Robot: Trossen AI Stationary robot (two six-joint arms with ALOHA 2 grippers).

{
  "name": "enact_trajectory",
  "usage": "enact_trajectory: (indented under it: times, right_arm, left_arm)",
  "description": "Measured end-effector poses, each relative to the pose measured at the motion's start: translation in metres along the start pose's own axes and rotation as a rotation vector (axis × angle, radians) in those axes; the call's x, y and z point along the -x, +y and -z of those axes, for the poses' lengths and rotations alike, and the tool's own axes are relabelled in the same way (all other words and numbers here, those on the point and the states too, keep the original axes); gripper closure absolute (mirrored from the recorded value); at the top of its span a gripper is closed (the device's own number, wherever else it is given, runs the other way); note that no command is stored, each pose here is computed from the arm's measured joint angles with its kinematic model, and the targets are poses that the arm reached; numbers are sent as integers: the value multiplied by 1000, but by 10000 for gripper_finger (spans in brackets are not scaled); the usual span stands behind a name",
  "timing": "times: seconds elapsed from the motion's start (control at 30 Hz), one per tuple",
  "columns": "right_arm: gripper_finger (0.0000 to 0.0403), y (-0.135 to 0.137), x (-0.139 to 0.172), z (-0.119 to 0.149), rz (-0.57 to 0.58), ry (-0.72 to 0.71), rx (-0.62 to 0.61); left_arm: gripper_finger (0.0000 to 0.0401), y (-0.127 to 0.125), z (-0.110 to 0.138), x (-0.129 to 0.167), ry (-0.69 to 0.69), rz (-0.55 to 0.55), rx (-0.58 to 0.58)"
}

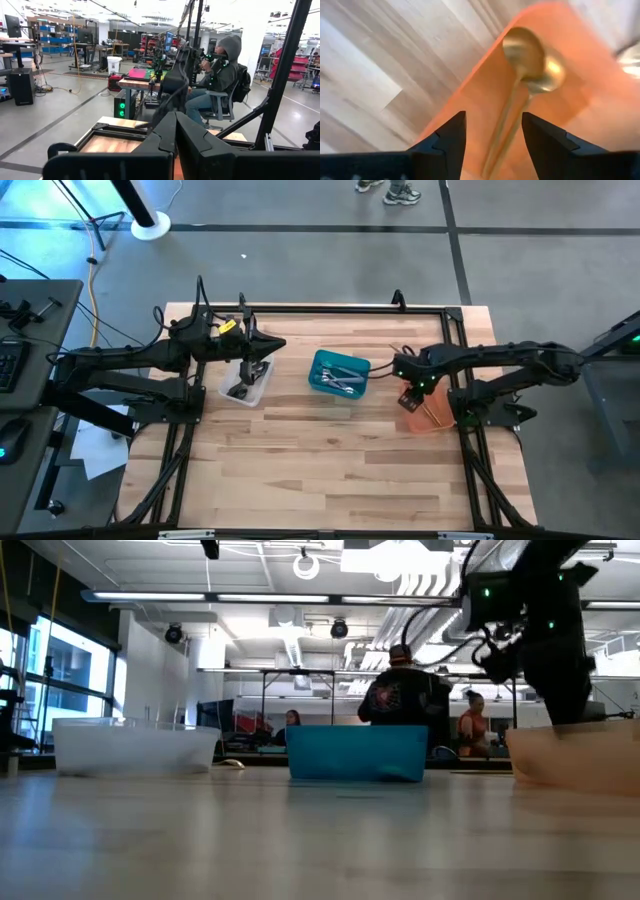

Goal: Sort silverware by color (type)
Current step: Put the gold spoon into the orange bin

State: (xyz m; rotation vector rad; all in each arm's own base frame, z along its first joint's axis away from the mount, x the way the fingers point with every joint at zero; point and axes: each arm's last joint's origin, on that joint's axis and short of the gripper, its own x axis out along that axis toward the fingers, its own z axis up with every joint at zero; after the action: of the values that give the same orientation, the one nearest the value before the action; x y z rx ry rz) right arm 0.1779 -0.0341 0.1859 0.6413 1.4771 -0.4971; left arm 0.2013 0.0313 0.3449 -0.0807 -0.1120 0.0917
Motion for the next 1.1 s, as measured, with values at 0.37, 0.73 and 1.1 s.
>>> enact_trajectory:
  times: [0.37, 0.73, 1.1]
  right_arm:
    - [226, -2, 109, 10, 52, -323, 88]
    - [226, -4, 184, 22, -257, -1117, 79]
    - [226, 26, 180, -13, -398, -1463, 556]
  left_arm:
    - [401, 0, 0, 0, 0, 0, 0]
    - [401, 0, 0, 0, 0, 0, 34]
    - [401, 0, 0, 0, -1, 1, 62]
